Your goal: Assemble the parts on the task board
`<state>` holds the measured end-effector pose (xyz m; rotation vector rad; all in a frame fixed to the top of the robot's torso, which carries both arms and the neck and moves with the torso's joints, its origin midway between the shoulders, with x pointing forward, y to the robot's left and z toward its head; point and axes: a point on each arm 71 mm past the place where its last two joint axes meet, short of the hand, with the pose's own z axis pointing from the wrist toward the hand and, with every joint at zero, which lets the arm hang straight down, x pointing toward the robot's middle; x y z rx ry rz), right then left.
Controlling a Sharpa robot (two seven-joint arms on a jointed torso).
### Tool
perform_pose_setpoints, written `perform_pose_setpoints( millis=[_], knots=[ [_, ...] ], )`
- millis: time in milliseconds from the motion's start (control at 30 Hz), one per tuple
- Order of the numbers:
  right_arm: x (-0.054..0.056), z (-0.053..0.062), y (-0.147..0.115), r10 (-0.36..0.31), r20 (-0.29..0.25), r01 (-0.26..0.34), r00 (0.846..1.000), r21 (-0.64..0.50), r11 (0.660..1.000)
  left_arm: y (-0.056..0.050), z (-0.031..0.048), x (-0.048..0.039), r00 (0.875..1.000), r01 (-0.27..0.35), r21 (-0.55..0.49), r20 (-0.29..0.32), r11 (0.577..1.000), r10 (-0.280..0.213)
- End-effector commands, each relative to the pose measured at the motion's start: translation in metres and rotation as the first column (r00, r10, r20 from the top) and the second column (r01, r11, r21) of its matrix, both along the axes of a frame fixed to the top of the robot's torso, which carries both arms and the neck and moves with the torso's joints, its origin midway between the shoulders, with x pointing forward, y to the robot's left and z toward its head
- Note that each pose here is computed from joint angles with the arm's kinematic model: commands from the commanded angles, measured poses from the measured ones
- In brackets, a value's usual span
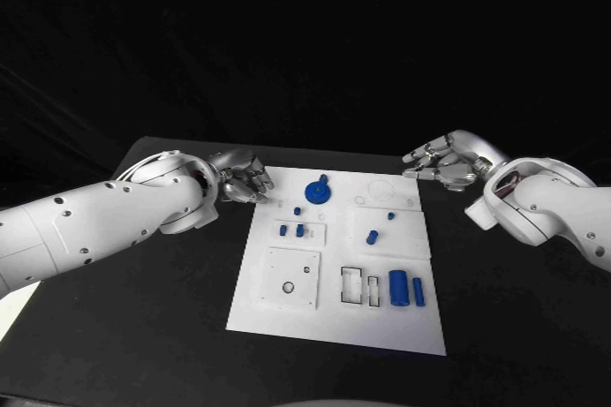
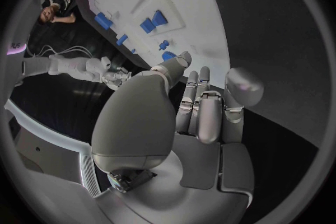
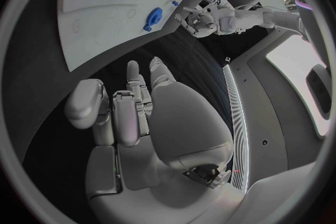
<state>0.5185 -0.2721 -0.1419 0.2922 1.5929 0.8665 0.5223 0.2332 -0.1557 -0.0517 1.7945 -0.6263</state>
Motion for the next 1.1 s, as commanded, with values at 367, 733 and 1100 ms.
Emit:
perform_pose_setpoints(
  millis=[367, 733, 1100],
  knots=[
    [-0.024, -0.025, 0.039, 0.2, 0.094, -0.097, 0.975, -0.629, 0.771, 0.016, 0.0124, -0.0261, 0.958, -0.256, -0.898, -0.286, 0.358, -0.033],
    [-0.038, -0.031, 0.059, 0.261, 0.115, -0.095, 0.958, -0.733, 0.673, 0.018, 0.006, -0.036, 0.951, -0.283, -0.917, -0.306, 0.282, -0.04],
    [-0.044, -0.032, 0.068, 0.289, 0.12, -0.109, 0.95, -0.739, 0.665, 0.022, 0.0052, -0.036, 0.951, -0.29, -0.916, -0.308, 0.278, -0.021]
  ],
)
